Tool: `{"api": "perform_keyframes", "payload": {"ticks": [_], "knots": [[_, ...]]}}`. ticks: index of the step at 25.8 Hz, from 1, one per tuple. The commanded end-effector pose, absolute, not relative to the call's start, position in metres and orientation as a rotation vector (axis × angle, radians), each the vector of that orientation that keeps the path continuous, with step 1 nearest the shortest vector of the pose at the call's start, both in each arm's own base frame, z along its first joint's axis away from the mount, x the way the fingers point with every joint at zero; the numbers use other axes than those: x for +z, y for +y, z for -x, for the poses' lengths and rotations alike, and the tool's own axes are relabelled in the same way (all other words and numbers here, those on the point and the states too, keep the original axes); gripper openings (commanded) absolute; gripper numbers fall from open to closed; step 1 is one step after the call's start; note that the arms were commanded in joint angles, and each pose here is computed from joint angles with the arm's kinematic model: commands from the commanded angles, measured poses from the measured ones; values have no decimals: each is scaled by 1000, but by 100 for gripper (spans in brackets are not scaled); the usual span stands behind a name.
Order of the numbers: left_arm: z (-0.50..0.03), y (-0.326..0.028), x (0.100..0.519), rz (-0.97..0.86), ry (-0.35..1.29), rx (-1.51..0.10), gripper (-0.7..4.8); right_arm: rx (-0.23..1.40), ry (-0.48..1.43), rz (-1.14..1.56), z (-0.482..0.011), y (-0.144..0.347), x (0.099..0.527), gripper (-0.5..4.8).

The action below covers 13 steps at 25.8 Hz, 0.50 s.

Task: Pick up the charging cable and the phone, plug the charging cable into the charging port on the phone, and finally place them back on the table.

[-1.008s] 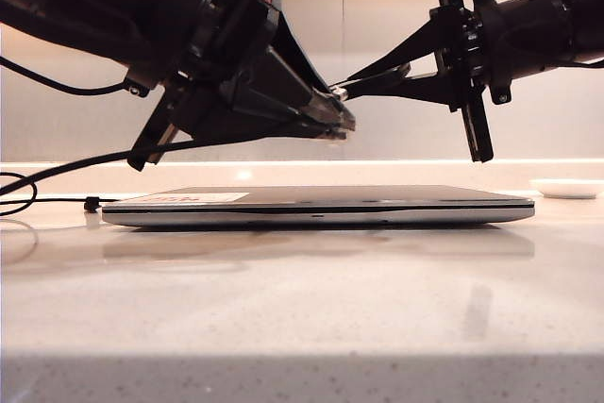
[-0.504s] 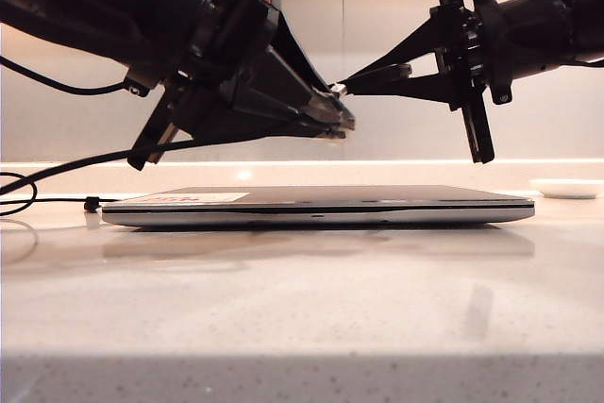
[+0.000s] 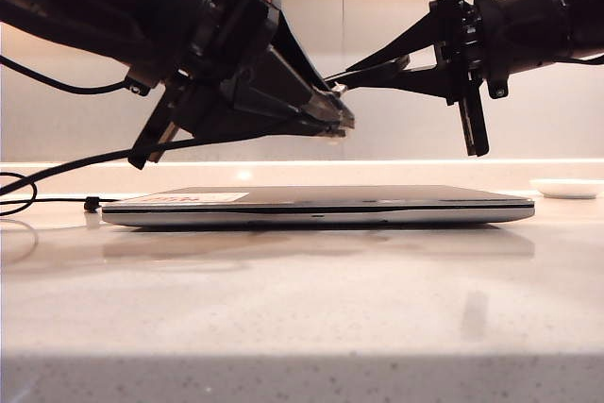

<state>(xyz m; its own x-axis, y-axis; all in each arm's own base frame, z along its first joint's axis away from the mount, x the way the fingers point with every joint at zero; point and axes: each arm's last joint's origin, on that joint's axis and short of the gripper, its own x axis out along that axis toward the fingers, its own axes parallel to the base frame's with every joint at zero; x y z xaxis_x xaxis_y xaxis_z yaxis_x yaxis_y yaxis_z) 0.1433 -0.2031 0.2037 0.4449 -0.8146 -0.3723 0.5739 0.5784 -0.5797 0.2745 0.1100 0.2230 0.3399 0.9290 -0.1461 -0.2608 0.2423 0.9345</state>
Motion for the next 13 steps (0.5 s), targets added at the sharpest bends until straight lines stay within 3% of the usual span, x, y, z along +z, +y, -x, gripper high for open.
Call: {"api": "perform_keyframes", "payload": {"ticks": [1,13], "knots": [[-144,-204,206,411,660,-894,-6,1025,808,-957,-275,108,231,-6],[-144,-204,206,413,657,-895,-6,1045,819,-954,-274,108,231,-6]]}}
